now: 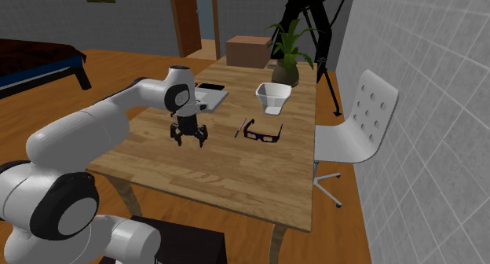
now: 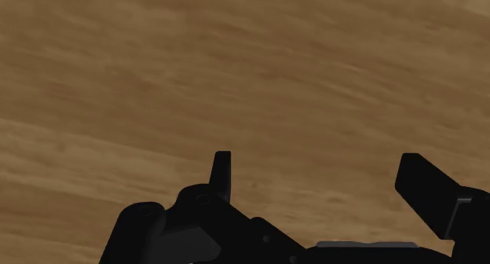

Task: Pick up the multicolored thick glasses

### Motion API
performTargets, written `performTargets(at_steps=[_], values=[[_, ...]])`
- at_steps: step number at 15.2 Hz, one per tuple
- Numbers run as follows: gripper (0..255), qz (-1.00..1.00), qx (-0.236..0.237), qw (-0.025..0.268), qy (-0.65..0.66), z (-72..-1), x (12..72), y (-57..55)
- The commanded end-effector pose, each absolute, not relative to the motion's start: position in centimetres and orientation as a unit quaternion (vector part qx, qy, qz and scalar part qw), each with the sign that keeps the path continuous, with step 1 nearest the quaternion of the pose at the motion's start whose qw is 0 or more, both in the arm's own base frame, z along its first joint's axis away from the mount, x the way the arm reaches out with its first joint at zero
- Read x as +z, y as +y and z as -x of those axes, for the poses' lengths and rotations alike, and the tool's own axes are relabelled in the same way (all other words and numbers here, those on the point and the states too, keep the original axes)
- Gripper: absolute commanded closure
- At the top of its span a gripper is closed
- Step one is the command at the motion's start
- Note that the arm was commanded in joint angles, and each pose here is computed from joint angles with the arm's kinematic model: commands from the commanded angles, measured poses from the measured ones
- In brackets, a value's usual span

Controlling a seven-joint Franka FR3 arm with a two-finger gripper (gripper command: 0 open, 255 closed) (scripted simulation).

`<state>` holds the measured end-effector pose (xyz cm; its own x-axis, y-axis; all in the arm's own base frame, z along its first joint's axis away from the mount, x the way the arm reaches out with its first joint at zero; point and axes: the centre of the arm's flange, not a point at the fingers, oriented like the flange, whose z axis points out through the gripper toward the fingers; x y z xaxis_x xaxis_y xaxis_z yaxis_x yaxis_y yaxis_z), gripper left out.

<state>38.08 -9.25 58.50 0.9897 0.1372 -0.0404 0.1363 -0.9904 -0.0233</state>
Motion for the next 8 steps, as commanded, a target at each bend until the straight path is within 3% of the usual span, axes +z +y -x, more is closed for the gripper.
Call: performTargets(at_steps=[1, 8], values=[[0, 0.997, 0.022, 0.009, -0.068, -39.6, 58.9, -11.4], [0, 0.998, 0.024, 0.006, -0.063, -45.1, 60.3, -18.6]])
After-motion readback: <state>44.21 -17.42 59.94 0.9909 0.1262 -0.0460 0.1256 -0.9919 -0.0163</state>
